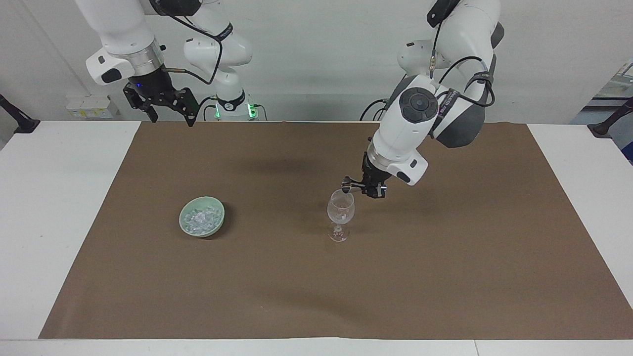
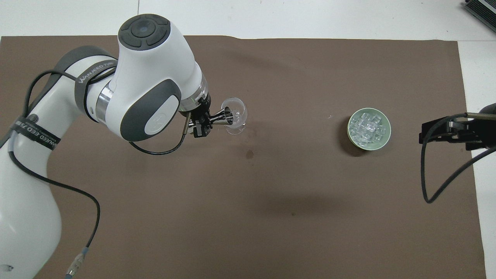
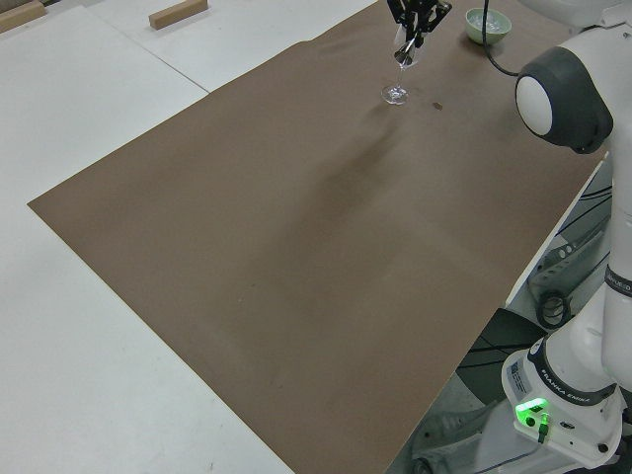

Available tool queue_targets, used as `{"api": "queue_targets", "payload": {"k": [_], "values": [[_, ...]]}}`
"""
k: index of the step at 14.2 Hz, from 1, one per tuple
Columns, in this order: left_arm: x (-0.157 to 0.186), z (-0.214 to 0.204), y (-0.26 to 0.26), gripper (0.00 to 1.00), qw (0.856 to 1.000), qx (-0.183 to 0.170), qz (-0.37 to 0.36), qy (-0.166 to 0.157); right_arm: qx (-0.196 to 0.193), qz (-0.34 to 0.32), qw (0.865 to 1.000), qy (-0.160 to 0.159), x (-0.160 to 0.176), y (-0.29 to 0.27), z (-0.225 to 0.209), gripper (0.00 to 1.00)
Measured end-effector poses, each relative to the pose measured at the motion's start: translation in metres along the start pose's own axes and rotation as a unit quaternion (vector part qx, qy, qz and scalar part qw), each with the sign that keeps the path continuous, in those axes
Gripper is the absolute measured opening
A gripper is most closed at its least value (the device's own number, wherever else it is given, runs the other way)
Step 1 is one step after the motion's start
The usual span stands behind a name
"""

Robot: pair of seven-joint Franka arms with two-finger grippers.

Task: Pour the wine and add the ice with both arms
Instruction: 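Hold the tilted bottle over the glass with the left gripper, pouring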

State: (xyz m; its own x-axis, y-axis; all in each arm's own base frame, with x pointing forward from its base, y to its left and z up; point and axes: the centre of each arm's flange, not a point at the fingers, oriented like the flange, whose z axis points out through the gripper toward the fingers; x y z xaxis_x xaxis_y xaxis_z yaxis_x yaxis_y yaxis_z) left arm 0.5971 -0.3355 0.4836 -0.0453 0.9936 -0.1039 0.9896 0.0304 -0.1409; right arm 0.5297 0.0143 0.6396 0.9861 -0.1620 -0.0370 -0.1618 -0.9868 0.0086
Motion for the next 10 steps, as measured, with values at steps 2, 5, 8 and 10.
{"api": "queue_targets", "payload": {"k": [2,5,8,10], "values": [[-0.0031,0.0017,-0.0008,0.22,1.0,0.003,0.001,0.006,0.0,0.0,1.0,0.0,0.0,0.0,0.0,1.0],[-0.0059,0.0016,-0.0038,0.22,1.0,0.005,0.002,0.014,0.0,0.0,1.0,0.0,0.0,0.0,0.0,1.0],[-0.0049,0.001,-0.0043,0.22,1.0,0.006,0.002,0.021,0.0,0.0,1.0,0.0,0.0,0.0,0.0,1.0],[-0.0064,-0.0006,-0.0056,0.22,1.0,0.002,-0.001,0.028,0.0,0.0,1.0,0.0,0.0,0.0,0.0,1.0]]}}
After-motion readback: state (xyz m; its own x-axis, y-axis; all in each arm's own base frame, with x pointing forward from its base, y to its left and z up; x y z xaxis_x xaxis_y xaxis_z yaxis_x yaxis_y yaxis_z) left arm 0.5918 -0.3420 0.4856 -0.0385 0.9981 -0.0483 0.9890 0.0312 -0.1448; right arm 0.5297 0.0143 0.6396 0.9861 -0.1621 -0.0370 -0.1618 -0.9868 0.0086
